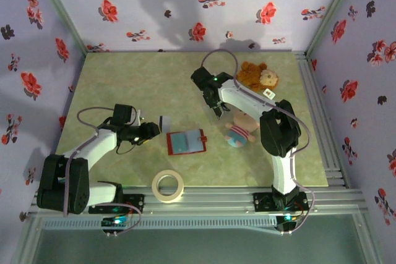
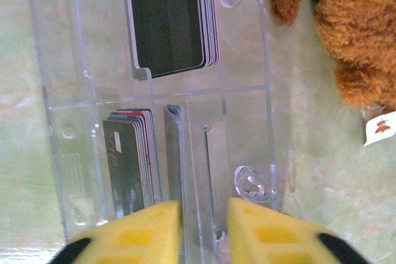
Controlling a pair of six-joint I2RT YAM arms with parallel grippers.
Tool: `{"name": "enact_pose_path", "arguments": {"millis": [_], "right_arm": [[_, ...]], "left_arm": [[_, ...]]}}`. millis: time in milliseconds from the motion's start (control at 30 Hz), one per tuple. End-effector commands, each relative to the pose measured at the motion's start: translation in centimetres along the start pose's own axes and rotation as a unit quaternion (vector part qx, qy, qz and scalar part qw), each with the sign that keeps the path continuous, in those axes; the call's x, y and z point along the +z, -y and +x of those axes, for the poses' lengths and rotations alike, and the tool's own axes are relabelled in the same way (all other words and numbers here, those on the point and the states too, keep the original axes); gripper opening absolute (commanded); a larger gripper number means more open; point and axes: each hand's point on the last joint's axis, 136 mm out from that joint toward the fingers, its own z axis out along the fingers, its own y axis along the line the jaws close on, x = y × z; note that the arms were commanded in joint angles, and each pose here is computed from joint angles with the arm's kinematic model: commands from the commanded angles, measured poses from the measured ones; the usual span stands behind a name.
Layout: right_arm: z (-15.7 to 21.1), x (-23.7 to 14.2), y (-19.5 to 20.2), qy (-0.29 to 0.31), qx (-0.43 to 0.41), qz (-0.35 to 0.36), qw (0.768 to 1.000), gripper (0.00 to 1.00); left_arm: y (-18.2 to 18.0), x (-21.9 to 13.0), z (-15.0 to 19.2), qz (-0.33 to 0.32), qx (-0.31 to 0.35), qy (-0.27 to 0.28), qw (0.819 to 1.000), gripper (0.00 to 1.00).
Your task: Put the credit cards into the card holder
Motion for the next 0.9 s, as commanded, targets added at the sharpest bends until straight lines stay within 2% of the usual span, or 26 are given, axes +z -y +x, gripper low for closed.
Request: {"name": "enact_pose_path", "arguments": {"millis": [0, 133, 367, 500, 733, 867], "right_arm": [[-0.1, -0.7, 1.7, 0.002, 0.003, 0.017, 1.0, 0.3], [0.5, -0.1, 1.6, -0.008, 0.006, 0.008, 1.0, 0.39], [1.1, 1.4, 1.0, -0.023, 0.002, 0.009, 1.0, 0.44], [1.0, 1.9, 1.6, -0.026, -0.002, 0.031, 0.999, 0.38], [0.2, 0.4, 4.1, -0.003, -0.012, 0.098, 0.995, 0.28], [0.1, -0.1, 4.5, 0.002, -0.011, 0.101, 0.995, 0.2]], "left_arm": [[0.1, -0.1, 0.3, 0.0, 0.009, -0.004, 1.0, 0.53], [0.0, -0.1, 0.4, -0.004, 0.008, -0.01, 1.0, 0.54], [0.0, 0.2, 0.2, -0.002, 0.005, -0.01, 1.0, 0.53], [0.1, 0.2, 0.1, -0.002, 0.007, -0.012, 1.0, 0.53], [0.2, 0.1, 0.0, -0.003, 0.009, -0.011, 1.0, 0.53], [0.1, 0.3, -0.1, -0.001, 0.006, -0.008, 1.0, 0.53]]}}
